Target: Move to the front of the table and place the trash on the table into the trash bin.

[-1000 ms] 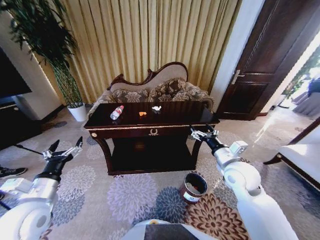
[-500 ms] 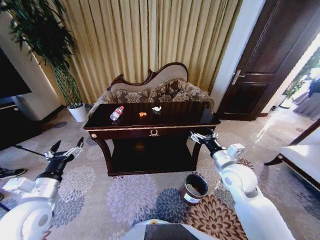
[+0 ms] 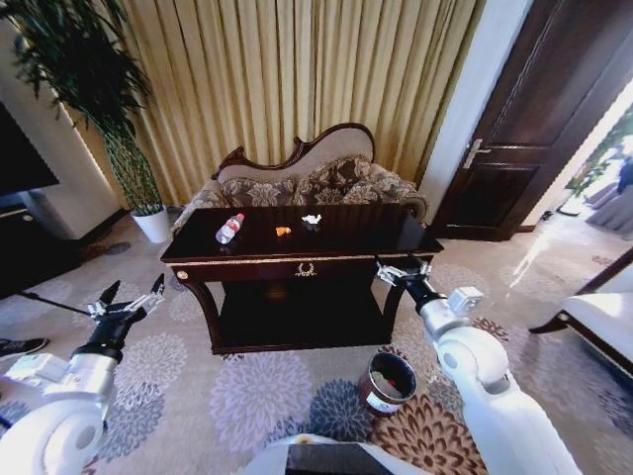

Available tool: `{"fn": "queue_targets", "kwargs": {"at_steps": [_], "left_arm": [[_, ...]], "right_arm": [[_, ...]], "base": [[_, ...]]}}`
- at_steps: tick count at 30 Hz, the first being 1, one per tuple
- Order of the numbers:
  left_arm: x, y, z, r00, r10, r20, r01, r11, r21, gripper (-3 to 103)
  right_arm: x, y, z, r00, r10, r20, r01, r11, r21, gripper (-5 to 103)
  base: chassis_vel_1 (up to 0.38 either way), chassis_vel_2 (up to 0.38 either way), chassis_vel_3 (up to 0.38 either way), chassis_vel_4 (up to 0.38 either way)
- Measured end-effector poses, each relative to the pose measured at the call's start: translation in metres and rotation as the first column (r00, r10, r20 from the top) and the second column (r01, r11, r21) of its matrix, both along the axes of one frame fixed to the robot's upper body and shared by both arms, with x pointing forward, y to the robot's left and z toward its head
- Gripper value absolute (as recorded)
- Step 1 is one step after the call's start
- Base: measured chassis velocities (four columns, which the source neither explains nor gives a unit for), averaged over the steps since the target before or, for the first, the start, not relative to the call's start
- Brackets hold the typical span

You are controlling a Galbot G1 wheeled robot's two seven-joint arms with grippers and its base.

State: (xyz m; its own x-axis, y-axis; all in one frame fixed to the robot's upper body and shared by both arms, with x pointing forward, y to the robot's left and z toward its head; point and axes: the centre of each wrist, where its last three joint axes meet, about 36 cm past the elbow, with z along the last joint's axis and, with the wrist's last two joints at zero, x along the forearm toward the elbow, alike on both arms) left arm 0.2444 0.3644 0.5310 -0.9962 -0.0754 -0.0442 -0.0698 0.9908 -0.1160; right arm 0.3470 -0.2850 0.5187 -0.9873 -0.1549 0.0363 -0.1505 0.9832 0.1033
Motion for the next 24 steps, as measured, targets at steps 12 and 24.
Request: {"fn": "queue_targets", "kwargs": {"at_steps": [12,24], "left_arm": [[0.0002,0.0022,-0.0027,1.0,0.003,-0.004,-0.003,1.0,-0.001,100],[-0.0004,0.0019,-0.0038,1.0,0.0,-0.003,0.0,1.0,-0.002,100]], "right_arm": [[-0.0018,0.003,-0.0025,1.0,0.001,-0.005,-0.001,1.0,-0.006,100],[-0.0007,0.0025,-0.0056,1.0,-0.003,-0.014,0.003,1.0,-0.004,100]], "base": [[-0.047,0.074,0.043,-0.072],[-0.025,0.104,0.026,-0.116]]}}
